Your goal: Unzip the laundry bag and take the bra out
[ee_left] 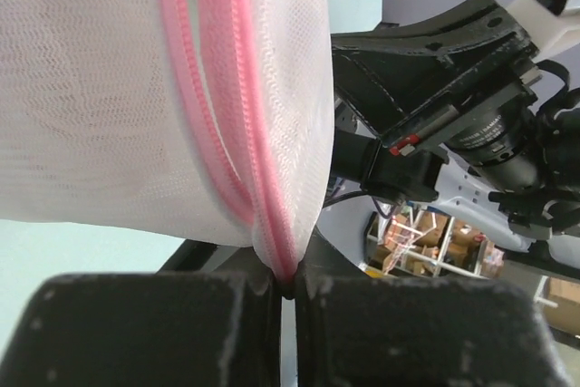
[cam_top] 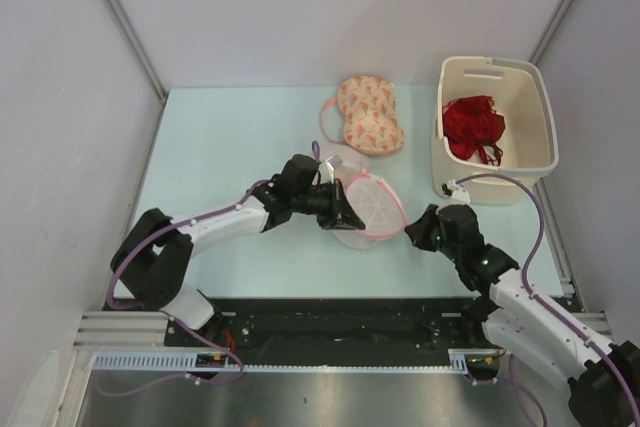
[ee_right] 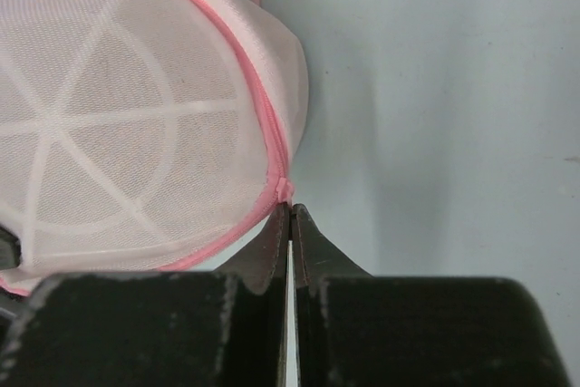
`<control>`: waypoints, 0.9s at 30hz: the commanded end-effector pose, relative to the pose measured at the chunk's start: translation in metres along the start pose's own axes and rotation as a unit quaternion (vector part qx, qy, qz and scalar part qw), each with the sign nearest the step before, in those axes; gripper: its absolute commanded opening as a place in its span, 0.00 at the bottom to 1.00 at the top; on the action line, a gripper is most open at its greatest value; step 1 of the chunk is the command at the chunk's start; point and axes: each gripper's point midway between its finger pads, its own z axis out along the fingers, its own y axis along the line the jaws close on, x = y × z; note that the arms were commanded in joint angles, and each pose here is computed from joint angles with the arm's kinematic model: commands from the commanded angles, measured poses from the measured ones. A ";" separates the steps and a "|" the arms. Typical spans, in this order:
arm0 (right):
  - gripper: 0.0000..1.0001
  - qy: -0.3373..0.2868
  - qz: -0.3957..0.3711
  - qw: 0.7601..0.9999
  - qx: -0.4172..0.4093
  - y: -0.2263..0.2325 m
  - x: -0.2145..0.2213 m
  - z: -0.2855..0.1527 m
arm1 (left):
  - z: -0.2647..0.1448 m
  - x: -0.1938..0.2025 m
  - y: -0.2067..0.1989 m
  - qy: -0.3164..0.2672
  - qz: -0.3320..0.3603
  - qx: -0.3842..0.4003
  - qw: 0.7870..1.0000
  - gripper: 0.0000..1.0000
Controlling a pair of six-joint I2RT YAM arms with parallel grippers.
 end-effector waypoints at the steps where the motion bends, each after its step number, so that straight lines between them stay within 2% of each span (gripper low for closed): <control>1: 0.24 -0.046 -0.021 0.999 0.004 0.003 -0.026 -0.014 | -0.018 -0.004 -0.017 -0.002 0.039 -0.004 0.999 0.00; 4: 0.52 -0.058 -0.036 0.998 0.018 0.002 -0.035 -0.034 | -0.018 -0.013 -0.006 -0.023 0.041 -0.044 0.998 0.02; 5: 0.55 -0.057 -0.045 0.997 0.012 0.007 -0.033 -0.038 | -0.017 -0.014 -0.005 -0.023 0.040 -0.048 0.998 0.18; 7: 0.60 -0.062 -0.065 0.996 0.011 0.011 -0.036 -0.048 | -0.018 -0.014 -0.006 -0.021 0.048 -0.050 0.997 0.30; 8: 0.61 -0.069 -0.077 0.995 -0.011 0.026 -0.040 -0.056 | -0.019 -0.017 -0.005 -0.028 0.052 -0.058 0.997 0.49; 10: 0.62 -0.078 -0.101 0.992 -0.011 0.035 -0.043 -0.060 | -0.028 -0.022 -0.009 -0.039 0.072 -0.073 0.994 0.67; 11: 0.62 -0.077 -0.122 0.989 -0.021 0.050 -0.043 -0.062 | -0.034 -0.031 -0.014 -0.059 0.082 -0.082 0.991 0.82; 12: 0.62 -0.077 -0.131 0.988 -0.027 0.059 -0.042 -0.061 | -0.044 -0.031 -0.015 -0.067 0.091 -0.095 0.989 0.84; 13: 0.62 -0.077 -0.147 0.986 -0.029 0.067 -0.042 -0.060 | -0.050 -0.036 -0.017 -0.078 0.096 -0.100 0.987 0.91; 14: 0.62 -0.070 -0.170 0.983 -0.012 0.072 -0.038 -0.051 | -0.055 -0.039 -0.020 -0.087 0.098 -0.100 0.986 0.91; 16: 0.62 -0.060 -0.214 0.975 -0.027 0.094 -0.024 -0.046 | -0.073 -0.047 -0.026 -0.109 0.095 -0.087 0.986 0.92; 18: 0.62 -0.049 -0.254 0.965 -0.033 0.113 -0.007 -0.035 | -0.084 -0.049 -0.022 -0.113 0.084 -0.084 0.986 0.92; 23: 0.64 -0.042 -0.321 0.945 -0.032 0.136 0.015 -0.023 | -0.130 -0.065 -0.006 -0.166 0.069 -0.095 0.979 0.93; 25: 0.59 -0.041 -0.330 0.943 -0.018 0.134 0.019 -0.016 | -0.140 -0.068 0.000 -0.176 0.063 -0.099 0.977 0.93; 27: 0.48 -0.048 -0.329 0.943 -0.004 0.131 0.017 -0.014 | -0.144 -0.066 0.001 -0.180 0.063 -0.098 0.977 0.93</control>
